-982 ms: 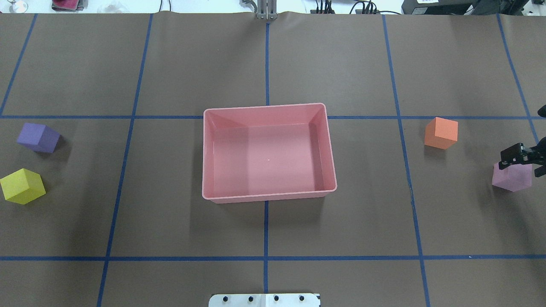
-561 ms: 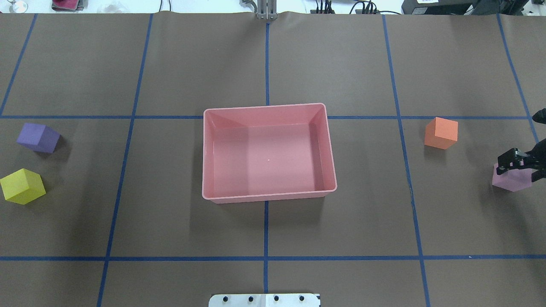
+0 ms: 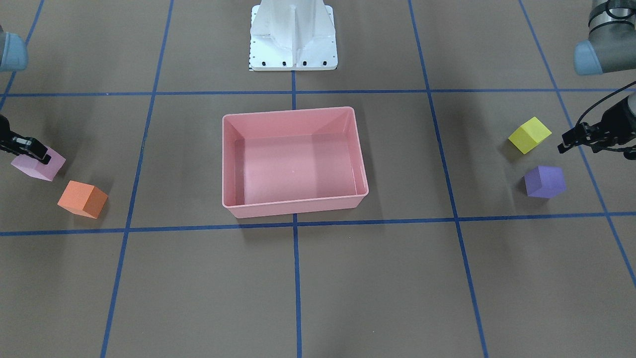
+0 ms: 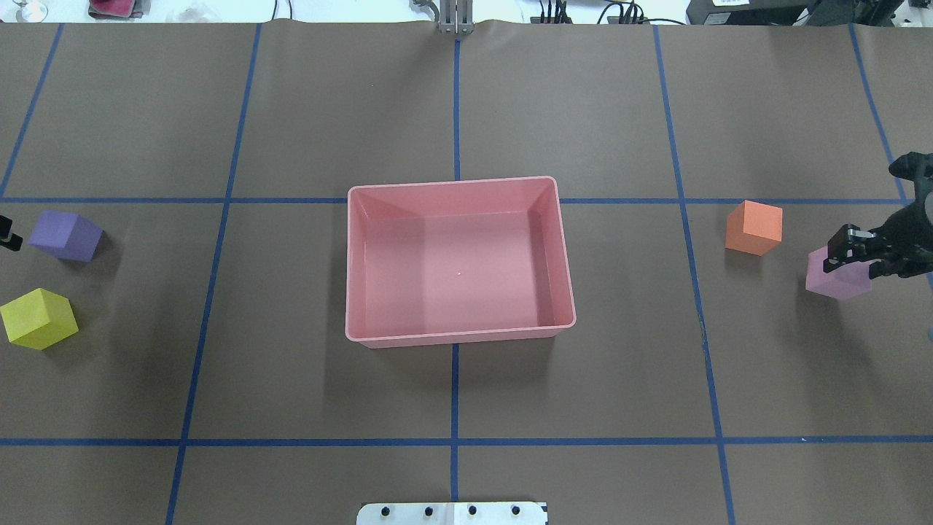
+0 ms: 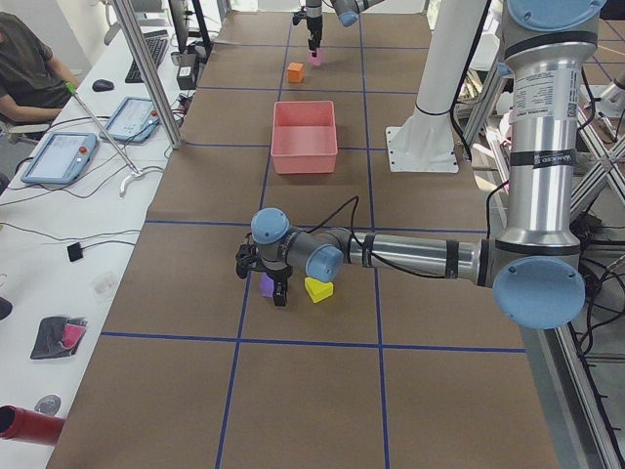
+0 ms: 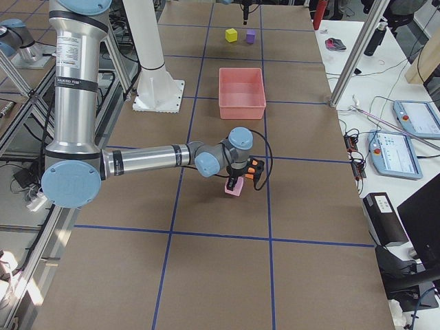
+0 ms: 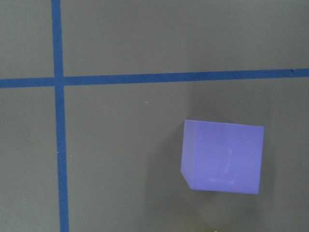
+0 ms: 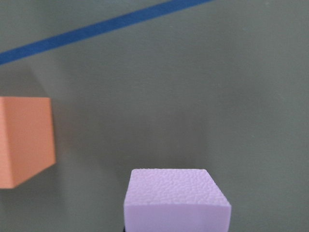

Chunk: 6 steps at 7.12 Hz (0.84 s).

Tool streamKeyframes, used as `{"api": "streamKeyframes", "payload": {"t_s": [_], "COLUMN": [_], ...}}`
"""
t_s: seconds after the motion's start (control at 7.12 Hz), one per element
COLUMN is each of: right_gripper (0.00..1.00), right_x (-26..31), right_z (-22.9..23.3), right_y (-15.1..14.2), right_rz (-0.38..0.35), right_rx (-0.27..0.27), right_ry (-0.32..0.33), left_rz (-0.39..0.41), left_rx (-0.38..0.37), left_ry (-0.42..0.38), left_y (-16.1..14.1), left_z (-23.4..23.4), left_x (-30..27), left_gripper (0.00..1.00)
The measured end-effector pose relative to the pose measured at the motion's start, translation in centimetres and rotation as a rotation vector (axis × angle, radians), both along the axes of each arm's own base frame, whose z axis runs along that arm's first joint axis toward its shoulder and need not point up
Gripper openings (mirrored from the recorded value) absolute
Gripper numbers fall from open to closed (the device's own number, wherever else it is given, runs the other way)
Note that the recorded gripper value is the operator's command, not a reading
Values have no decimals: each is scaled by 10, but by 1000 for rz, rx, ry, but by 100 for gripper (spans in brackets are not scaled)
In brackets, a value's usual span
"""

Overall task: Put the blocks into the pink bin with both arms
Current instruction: 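Carry lavender cube into pink bin with right gripper while left grasps yellow-green cube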

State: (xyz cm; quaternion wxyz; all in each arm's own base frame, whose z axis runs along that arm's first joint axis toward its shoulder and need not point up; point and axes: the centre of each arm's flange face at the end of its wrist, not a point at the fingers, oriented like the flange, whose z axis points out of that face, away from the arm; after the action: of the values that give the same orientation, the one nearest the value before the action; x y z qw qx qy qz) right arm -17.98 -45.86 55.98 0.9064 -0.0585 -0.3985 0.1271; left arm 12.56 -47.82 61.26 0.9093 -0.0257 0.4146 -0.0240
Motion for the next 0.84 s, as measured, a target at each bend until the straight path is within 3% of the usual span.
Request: {"api": "streamKeyframes", "payload": {"t_s": [0.42, 0.84], "right_gripper": [0, 0], "right_x": [-38, -80], "right_z": [-152, -269], "right_y": [-74, -86], "right_rz": [41, 73], "right_rx": [7, -31], "right_ry": [-30, -66], "left_rz": [-58, -75], "left_rx": [-172, -262], "left_ry": [-4, -27], "left_y": [25, 47], "left_z": [0, 14], "left_x": [39, 48], "left_gripper": [99, 99]}}
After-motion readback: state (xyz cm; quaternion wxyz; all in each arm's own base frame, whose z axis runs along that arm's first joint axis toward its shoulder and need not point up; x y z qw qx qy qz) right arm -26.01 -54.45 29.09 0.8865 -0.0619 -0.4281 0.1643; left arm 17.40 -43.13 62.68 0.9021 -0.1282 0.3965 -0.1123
